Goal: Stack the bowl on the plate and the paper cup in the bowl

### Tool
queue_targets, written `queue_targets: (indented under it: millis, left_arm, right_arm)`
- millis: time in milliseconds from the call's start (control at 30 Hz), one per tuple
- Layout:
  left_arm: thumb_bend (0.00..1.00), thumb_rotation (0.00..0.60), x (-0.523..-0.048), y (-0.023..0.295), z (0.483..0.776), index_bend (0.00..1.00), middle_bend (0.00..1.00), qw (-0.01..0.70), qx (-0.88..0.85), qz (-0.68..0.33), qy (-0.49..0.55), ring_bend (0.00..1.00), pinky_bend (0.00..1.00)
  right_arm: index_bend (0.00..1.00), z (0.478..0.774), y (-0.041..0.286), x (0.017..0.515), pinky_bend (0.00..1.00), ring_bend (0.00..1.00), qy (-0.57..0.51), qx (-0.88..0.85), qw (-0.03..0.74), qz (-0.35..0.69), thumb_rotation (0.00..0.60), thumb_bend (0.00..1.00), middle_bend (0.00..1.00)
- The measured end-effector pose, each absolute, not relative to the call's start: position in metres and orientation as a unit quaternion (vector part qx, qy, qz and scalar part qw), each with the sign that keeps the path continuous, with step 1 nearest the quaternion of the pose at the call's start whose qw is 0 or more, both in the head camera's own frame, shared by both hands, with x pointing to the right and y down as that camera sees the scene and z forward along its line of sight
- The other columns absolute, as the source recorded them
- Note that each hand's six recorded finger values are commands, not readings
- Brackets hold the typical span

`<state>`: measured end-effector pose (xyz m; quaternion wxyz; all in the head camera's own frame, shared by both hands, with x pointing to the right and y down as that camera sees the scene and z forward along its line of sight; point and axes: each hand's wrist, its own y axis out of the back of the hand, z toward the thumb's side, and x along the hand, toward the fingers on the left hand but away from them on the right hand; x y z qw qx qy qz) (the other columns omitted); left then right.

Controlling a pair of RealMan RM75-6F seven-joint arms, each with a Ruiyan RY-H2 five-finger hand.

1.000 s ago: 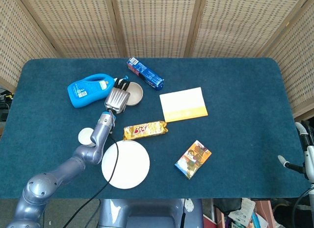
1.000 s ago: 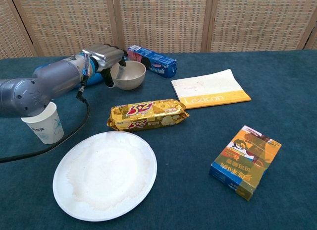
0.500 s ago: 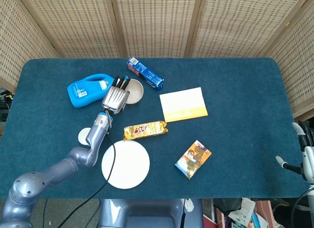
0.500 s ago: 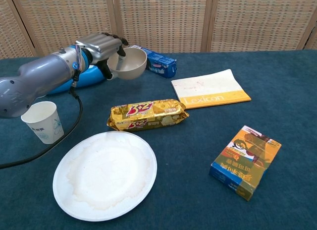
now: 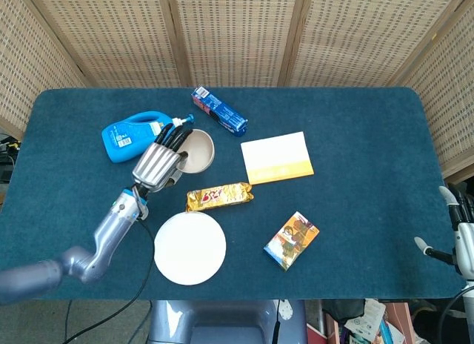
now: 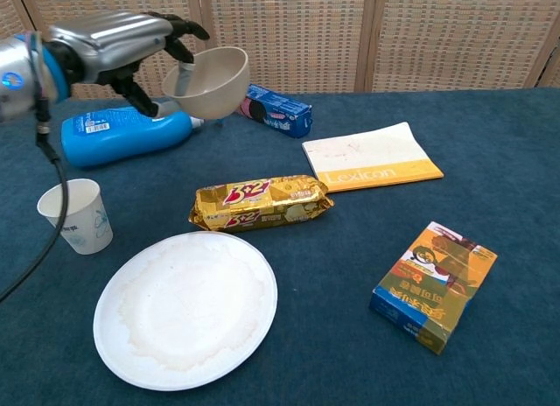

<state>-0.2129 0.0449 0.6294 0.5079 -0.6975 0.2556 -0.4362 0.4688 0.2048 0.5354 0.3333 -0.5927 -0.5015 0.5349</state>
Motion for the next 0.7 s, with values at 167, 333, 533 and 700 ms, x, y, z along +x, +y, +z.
queue_targets:
  millis: [167,333,533,700]
  left_arm:
    - [0.38,0.600,-0.244,0.075,0.599,0.63,0.08,0.511,-0.703,-0.432,0.241,0.00,0.02]
    - [0.38,0.600,-0.264,0.111,0.584,0.63,0.08,0.507,-0.719,-0.430,0.205,0.00,0.02]
    - [0.38,0.600,-0.268,0.136,0.581,0.63,0.08,0.491,-0.740,-0.420,0.184,0.00,0.02]
    - [0.38,0.600,-0.263,0.153,0.585,0.63,0.08,0.488,-0.753,-0.409,0.164,0.00,0.02]
  right_arm:
    - [0.00,0.533,0.205,0.470,0.00,0.00,-0.504,-0.590,0.334,0.534,0.600,0.15,0.00]
    - [0.00,0.531,0.205,0.469,0.00,0.00,-0.505,-0.591,0.336,0.532,0.600,0.15,0.00]
    - [0.00,0.531,0.205,0.465,0.00,0.00,-0.501,-0.593,0.340,0.531,0.600,0.15,0.00]
    - [0.00,0.532,0.206,0.463,0.00,0.00,-0.499,-0.593,0.341,0.532,0.600,0.15,0.00]
